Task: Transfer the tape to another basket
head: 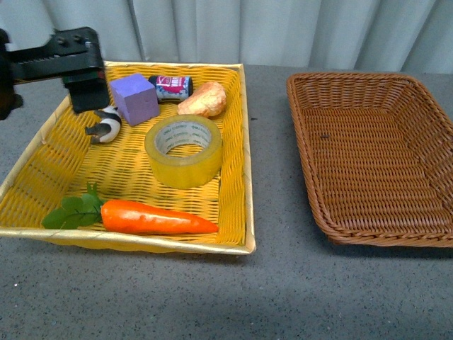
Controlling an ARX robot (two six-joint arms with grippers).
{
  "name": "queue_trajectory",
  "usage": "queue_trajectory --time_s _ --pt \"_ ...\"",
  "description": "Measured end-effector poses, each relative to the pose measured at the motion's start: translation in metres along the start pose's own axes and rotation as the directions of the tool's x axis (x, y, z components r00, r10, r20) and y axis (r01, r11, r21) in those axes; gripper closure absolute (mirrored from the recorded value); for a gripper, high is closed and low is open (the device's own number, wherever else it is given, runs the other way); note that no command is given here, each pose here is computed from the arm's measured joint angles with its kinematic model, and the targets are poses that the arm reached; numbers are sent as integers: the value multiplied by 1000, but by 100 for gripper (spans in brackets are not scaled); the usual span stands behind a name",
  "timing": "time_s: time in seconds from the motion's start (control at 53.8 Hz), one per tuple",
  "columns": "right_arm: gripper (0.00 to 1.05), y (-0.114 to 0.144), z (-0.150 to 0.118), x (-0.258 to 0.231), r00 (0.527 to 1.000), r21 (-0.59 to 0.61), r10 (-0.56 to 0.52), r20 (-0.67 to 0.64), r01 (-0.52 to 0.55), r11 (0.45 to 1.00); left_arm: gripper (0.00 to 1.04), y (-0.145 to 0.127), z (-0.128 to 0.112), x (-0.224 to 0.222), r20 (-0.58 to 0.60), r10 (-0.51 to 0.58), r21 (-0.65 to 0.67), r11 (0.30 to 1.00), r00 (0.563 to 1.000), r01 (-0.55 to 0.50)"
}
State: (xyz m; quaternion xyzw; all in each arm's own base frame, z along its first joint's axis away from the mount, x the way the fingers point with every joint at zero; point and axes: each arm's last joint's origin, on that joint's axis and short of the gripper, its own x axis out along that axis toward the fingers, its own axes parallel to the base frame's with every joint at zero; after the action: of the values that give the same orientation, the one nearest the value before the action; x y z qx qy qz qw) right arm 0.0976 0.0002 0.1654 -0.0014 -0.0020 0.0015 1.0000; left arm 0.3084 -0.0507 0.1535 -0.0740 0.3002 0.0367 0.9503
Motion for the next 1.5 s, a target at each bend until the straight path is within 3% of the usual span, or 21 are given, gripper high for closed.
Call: queue_trajectory --time_s 0.297,0.929,1.375,1.505 --pt "9 0 0 0 1000 0 0 0 0 1000 6 -34 -3 61 -206 82 27 997 975 -78" --pt "9 0 0 0 1000 0 0 0 0 1000 6 -66 -19 112 -351 147 1 988 925 -156" --pt "9 0 0 0 1000 0 0 0 0 1000 87 -69 -15 114 -352 129 -26 989 927 -147" --pt "9 0 0 0 1000 0 0 0 0 1000 88 -69 -13 113 -365 126 -14 990 922 -141"
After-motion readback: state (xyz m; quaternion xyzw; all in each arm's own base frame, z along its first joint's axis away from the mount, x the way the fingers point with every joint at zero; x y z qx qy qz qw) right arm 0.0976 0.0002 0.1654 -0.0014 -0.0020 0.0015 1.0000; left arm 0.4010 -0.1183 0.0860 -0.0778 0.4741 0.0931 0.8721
